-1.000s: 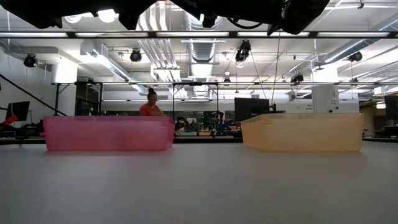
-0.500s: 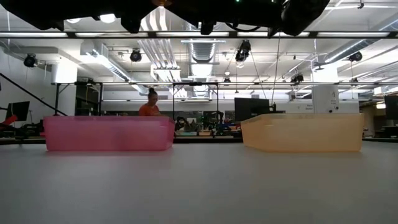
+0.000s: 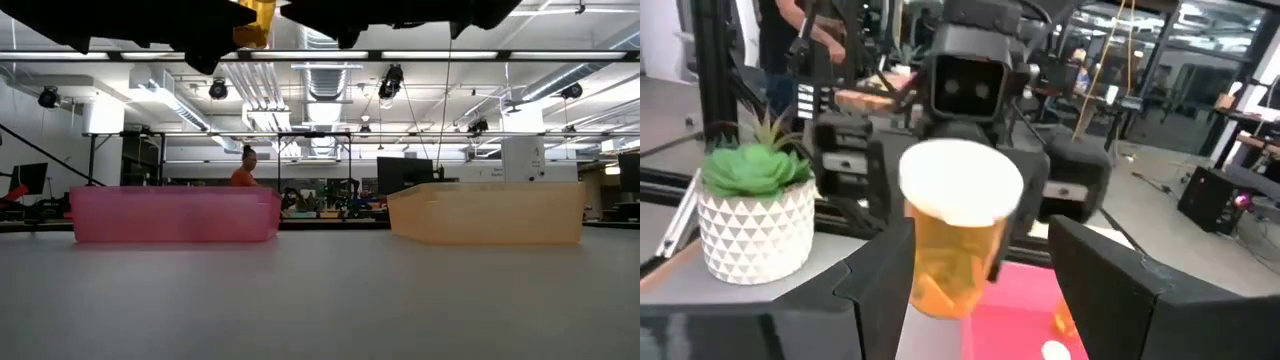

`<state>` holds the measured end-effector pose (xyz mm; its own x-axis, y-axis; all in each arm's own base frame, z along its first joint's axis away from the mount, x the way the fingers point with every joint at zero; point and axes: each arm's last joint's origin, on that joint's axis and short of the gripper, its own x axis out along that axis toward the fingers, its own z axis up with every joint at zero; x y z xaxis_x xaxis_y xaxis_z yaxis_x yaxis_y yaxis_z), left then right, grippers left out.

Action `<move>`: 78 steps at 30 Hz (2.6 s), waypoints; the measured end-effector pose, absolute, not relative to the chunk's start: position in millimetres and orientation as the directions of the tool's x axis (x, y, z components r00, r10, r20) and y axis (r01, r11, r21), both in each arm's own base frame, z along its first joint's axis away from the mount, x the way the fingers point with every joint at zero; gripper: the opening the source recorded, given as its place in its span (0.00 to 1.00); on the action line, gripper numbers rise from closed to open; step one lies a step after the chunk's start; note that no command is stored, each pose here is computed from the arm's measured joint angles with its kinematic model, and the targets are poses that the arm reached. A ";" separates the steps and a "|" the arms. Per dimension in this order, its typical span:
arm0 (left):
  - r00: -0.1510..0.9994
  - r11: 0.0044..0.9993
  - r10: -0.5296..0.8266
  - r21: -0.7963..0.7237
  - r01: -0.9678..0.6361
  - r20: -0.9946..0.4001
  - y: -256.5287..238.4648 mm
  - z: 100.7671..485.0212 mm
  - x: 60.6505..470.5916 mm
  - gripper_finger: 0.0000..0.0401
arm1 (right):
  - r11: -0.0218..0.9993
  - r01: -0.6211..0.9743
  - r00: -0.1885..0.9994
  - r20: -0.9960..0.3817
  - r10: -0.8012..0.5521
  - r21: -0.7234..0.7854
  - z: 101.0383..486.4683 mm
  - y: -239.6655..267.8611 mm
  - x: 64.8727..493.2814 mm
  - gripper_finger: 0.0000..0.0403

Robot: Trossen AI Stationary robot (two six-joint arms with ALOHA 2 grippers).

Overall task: Pick and place medicine bottles into bin by pill shape (circle, oval)
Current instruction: Put the orange pill into the pink bin

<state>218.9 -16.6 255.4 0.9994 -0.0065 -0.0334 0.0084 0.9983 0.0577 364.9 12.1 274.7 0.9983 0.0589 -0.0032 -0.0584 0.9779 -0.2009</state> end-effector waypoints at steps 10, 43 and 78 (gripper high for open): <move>0.999 0.999 0.000 0.054 -0.002 0.043 -16.9 258.5 226.0 0.39 | 0.983 -0.060 0.997 0.037 0.068 -0.175 265.8 13.9 373.2 0.58; 0.997 0.999 0.005 0.050 -0.009 0.078 -17.6 256.4 236.4 0.54 | 0.985 -0.055 0.994 0.080 0.068 -0.161 264.5 13.8 376.1 0.42; 0.997 0.994 0.069 0.081 -0.073 0.045 -13.3 248.7 244.2 0.56 | 0.983 -0.006 0.988 -0.156 -0.023 -0.181 250.7 11.0 369.8 0.41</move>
